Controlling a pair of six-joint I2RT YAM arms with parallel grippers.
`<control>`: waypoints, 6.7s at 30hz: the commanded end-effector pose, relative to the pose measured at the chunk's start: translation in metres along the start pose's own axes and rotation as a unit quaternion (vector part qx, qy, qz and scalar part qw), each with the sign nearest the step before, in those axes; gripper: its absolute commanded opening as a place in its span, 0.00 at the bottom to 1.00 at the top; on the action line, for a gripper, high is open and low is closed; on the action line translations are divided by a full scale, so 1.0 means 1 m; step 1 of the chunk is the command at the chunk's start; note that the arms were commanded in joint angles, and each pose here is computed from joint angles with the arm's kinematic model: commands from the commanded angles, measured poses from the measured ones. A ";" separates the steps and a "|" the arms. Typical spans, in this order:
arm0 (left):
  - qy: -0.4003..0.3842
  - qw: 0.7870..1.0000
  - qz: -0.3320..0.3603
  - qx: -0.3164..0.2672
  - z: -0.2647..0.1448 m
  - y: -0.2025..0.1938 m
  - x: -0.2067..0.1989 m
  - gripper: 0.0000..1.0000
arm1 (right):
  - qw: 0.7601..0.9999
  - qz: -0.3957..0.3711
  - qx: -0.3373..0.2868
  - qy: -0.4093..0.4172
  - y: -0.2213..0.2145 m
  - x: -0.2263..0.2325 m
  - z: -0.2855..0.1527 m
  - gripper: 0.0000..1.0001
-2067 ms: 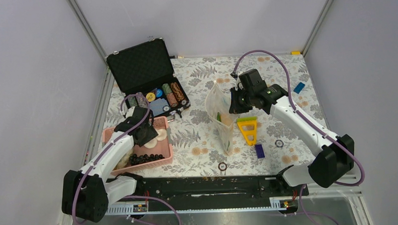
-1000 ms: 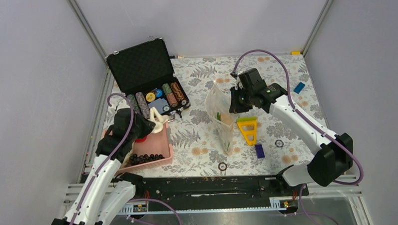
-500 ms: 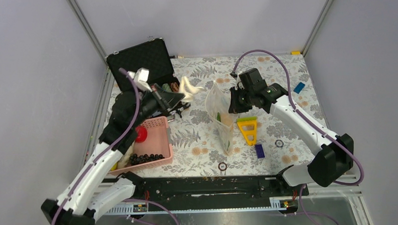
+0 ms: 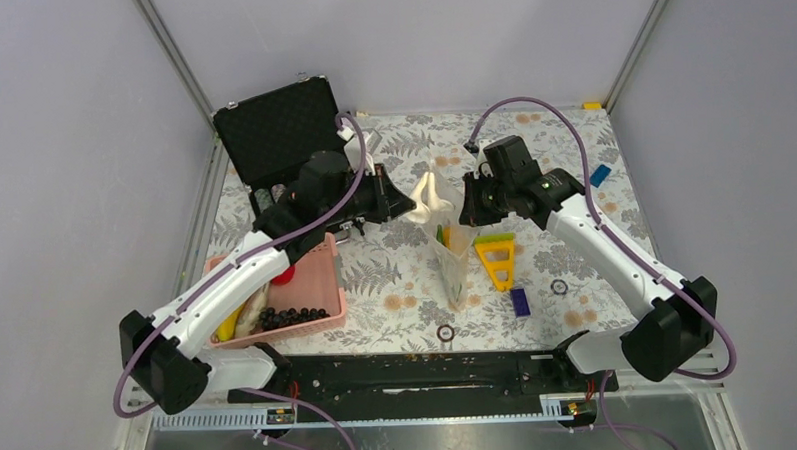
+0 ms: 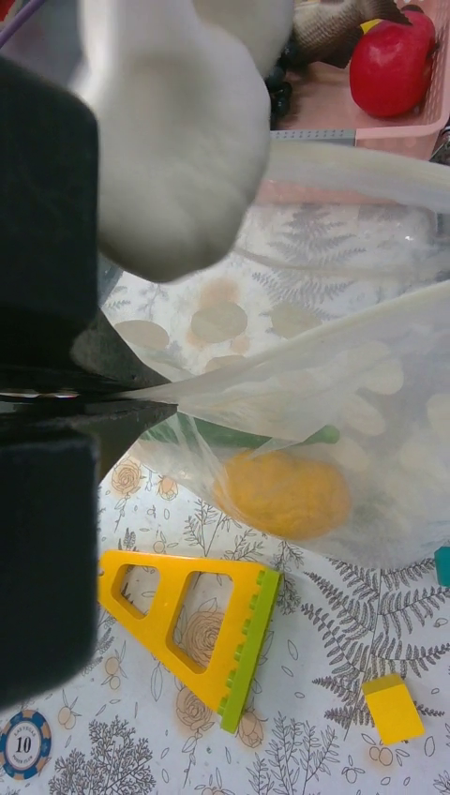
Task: Place the food in the zip-top bag and seal the zipper
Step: Place the fake vegetable in the zipper food storage bag, then pick up the fake fish from the bin, then place the fake fish in the zipper food storage bag.
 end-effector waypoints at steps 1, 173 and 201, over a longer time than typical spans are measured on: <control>0.058 0.997 0.005 0.043 -0.002 -0.002 0.007 0.00 | 1.000 -0.013 -0.025 -0.003 0.008 0.001 -0.015 0.04; 0.184 0.920 0.008 -0.347 -0.176 0.076 -0.009 0.00 | 0.996 -0.028 -0.045 -0.074 0.005 -0.014 -0.019 0.04; -0.143 0.977 -0.033 -0.153 -0.010 0.078 -0.097 0.00 | 0.998 -0.024 -0.053 -0.026 0.005 -0.003 -0.023 0.03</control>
Point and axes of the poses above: each gripper's point midway between its finger pads, its own z axis out along the fingers, its own x axis along the line the jaws close on, y = z × x, the point moved 7 cm from there along -z, back along the fingers, and after that the axes turned 4 degrees about -z, right-handed, at the moved point
